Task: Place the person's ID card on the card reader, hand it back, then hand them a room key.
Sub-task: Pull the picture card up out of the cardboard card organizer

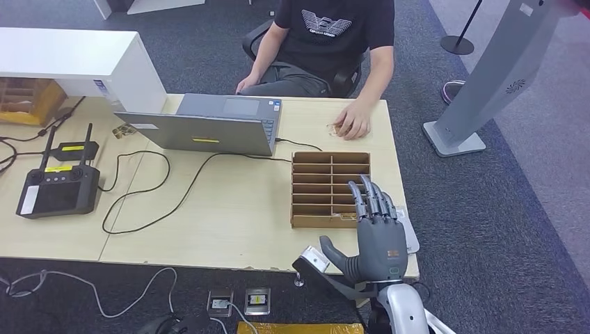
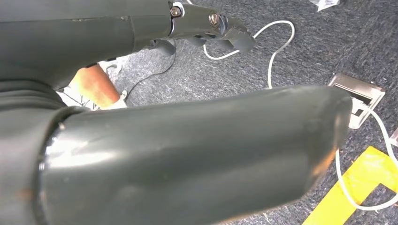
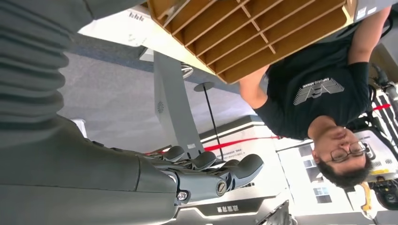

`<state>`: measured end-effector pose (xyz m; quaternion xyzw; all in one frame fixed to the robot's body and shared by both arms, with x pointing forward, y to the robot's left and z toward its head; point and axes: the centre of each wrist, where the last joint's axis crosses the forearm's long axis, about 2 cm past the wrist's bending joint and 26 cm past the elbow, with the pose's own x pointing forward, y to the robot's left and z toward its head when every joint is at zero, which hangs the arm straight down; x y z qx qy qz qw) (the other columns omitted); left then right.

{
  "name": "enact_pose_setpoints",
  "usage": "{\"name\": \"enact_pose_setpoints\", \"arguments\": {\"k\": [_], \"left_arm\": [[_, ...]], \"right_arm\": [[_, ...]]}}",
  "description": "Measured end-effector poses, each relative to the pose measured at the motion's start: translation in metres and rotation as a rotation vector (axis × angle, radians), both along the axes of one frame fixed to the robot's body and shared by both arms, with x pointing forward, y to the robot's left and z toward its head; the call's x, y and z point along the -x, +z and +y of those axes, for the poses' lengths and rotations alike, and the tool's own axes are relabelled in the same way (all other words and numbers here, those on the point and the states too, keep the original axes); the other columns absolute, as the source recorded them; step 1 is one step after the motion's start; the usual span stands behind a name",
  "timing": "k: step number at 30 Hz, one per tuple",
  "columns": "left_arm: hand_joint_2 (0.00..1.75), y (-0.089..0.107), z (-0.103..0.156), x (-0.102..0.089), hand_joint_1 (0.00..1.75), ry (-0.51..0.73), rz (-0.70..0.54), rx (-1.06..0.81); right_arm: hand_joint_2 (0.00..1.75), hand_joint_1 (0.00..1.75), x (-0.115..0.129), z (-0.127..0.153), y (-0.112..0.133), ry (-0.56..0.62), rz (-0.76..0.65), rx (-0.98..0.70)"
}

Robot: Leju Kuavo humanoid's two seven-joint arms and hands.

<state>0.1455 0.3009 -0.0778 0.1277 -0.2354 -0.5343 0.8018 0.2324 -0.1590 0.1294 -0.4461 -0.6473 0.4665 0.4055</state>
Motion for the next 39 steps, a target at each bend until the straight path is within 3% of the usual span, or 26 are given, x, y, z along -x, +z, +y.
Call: {"name": "enact_pose_setpoints", "arguments": {"k": [12,39], "left_arm": [[0.0,0.001,-0.004,0.0,0.0,-0.001,0.012,-0.005],[0.0,0.003,-0.008,-0.004,0.0,-0.033,0.019,-0.003]], "right_arm": [[1.75,0.0,0.021,0.01,-0.024,-0.006,0.101,0.057],[1.75,0.0,0.017,0.027,-0.03,-0.019,0.086,0.252]]}}
